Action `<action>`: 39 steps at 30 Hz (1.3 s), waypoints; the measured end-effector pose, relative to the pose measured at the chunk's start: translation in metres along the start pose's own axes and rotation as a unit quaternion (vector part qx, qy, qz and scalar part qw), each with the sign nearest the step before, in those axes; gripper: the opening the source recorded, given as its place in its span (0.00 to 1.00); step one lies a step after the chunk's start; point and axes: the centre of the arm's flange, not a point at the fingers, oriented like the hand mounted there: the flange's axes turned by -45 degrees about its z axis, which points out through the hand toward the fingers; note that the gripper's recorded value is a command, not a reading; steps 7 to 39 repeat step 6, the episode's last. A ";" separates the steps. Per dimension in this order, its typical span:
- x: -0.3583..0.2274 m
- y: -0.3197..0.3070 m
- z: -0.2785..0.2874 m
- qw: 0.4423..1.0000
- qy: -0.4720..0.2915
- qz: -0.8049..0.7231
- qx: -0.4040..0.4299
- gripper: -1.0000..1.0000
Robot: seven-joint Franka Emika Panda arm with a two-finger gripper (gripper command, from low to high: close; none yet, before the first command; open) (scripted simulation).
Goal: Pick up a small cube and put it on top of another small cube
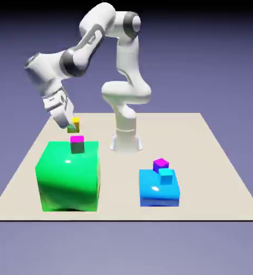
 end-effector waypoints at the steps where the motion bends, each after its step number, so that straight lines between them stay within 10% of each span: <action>1: 0.000 0.000 0.000 1.000 0.000 0.000 -0.001 1.00; 39: 0.008 0.000 -0.064 1.000 0.000 0.000 -0.001 1.00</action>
